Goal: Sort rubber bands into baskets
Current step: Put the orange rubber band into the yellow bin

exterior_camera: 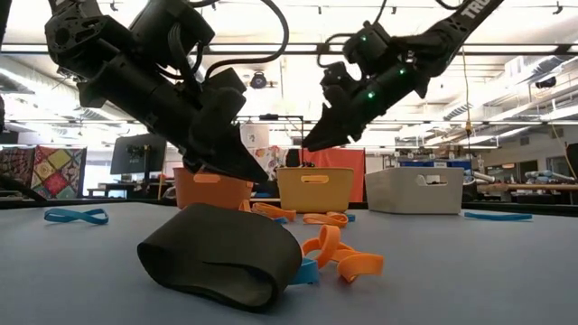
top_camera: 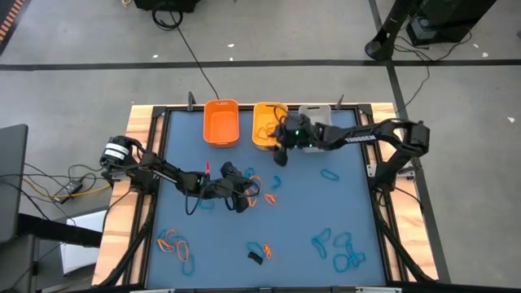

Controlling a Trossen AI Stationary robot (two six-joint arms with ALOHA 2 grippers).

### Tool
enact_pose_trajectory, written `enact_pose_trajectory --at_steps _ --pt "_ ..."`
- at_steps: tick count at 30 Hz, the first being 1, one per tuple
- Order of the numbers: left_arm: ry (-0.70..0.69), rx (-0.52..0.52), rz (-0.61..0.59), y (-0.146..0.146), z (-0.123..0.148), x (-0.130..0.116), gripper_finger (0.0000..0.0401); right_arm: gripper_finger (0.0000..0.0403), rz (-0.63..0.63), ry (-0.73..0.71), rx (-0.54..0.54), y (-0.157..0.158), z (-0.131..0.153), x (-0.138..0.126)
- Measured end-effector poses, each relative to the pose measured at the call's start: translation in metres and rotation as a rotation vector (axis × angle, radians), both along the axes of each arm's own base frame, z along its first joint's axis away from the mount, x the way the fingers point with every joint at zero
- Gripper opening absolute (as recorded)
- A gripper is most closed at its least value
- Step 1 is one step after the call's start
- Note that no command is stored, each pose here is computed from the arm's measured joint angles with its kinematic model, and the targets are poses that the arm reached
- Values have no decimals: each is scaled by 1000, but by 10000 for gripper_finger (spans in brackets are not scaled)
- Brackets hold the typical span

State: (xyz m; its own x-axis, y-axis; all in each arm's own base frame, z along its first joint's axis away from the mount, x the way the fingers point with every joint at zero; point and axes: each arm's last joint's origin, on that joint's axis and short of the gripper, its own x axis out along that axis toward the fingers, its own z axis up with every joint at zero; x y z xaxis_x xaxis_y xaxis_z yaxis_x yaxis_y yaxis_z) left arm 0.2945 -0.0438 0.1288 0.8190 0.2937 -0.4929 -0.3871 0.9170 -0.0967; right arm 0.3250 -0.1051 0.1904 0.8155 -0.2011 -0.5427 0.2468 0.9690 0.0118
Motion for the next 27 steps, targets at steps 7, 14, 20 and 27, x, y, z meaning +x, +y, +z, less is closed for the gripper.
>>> enact_pose_trajectory --at_steps 7,14,20,27 --pt "9 -5 -3 0 -1 -1 24 203 138 27 40 61 -3 12" --pt "8 -9 -2 0 -1 -1 24 190 190 92 137 117 -24 1" --pt "8 -10 -2 0 -1 0 24 189 295 107 116 151 -42 -15" --pt "-3 -32 10 0 -1 0 24 189 286 82 85 161 -68 -13"
